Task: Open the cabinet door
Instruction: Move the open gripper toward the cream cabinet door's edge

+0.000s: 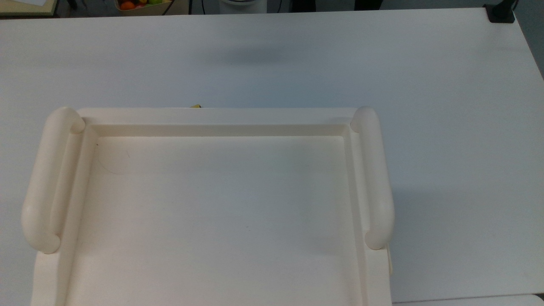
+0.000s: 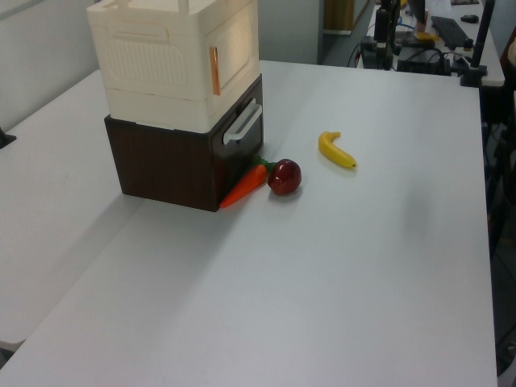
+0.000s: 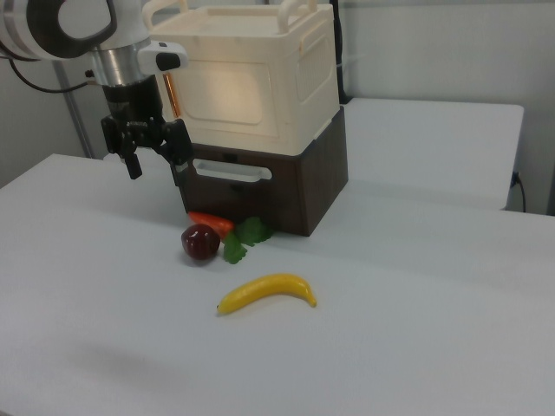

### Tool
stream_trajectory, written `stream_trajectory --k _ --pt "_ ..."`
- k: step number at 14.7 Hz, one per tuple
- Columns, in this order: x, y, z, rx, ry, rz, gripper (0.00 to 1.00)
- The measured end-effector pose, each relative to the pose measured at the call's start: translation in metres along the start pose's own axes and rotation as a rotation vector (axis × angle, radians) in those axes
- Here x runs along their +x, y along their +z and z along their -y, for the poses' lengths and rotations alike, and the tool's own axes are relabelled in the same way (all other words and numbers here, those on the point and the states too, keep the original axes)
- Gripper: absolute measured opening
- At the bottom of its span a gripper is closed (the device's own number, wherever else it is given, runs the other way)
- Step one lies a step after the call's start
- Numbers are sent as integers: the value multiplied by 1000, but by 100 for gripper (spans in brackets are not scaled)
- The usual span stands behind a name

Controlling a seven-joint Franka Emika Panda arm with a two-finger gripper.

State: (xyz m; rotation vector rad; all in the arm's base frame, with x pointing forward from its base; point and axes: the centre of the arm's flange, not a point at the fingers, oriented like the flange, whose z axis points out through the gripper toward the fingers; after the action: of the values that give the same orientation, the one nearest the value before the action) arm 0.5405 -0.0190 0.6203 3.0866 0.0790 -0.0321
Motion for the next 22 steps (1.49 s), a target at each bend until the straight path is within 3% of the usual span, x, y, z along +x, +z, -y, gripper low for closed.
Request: stream_trajectory --k 15,20,22 --pt "8 10 19 -3 -36 20 100" --pt "41 -5 66 -8 -89 -49 100" --pt "62 -14 89 -3 -88 -169 100"
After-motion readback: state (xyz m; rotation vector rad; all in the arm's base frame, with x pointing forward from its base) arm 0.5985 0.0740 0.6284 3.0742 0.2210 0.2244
